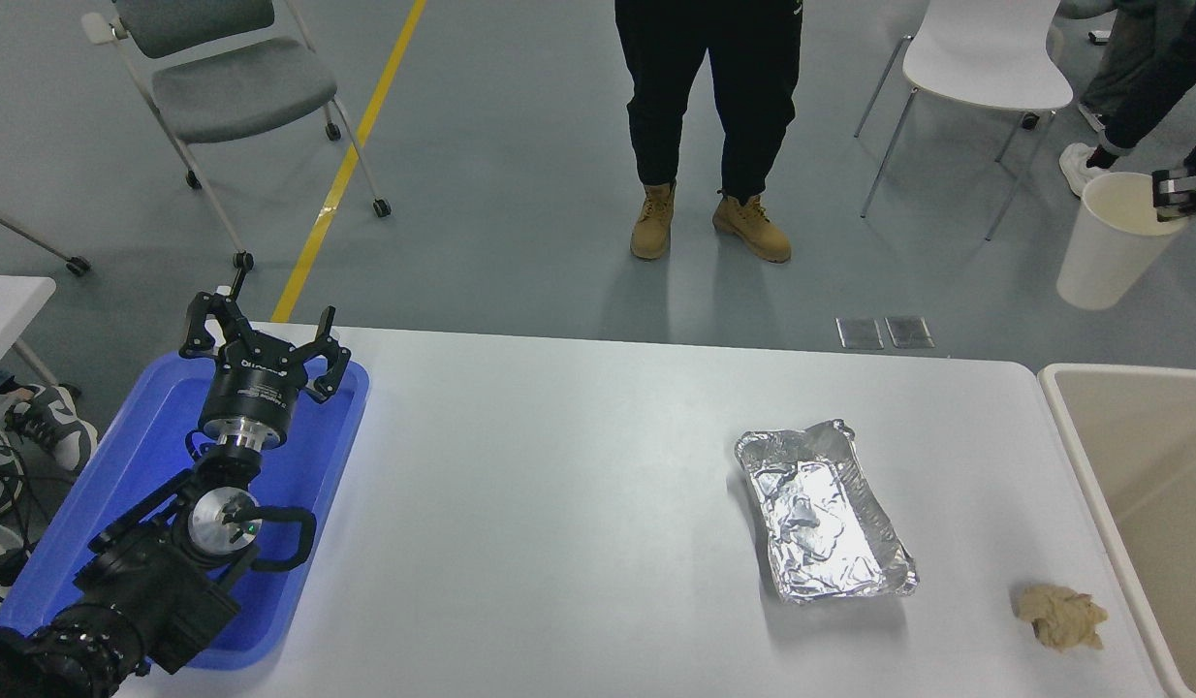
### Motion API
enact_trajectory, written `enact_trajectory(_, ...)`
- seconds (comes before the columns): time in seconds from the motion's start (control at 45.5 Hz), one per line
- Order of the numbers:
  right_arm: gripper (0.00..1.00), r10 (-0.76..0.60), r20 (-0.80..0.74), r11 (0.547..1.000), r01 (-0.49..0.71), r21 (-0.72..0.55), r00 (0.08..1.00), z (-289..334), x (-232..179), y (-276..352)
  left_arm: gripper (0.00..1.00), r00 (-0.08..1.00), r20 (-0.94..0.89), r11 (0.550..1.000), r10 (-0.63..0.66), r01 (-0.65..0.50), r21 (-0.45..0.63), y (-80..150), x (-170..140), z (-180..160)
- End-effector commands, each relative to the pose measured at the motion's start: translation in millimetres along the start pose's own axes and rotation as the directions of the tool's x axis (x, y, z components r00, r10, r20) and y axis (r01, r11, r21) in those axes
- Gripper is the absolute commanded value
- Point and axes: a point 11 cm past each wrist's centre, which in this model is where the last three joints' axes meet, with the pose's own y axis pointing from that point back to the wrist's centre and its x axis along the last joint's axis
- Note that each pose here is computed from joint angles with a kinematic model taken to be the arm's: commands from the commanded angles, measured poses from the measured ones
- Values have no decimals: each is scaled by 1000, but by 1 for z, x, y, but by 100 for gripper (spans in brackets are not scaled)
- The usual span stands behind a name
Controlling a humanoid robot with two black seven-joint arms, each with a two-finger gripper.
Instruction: Pick up paper cup place in dustbin
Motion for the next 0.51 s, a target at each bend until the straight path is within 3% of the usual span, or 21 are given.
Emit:
enact_trajectory(0.0,0,-7,-1,1000,7,-9,1000,3,-1,10,100,1000,0,1000,0,0,-1,0,0,0)
enact_trajectory(0.22,0,-31,67,999,34,-40,997,38,-26,4,100,1000,0,1000,0,0,-2,0,0,0)
enact_trajectory(0.484,0,-63,41,974,71,-213,997,153,-111,-11,100,1000,1,1000,1,-1,-1,0,1,0)
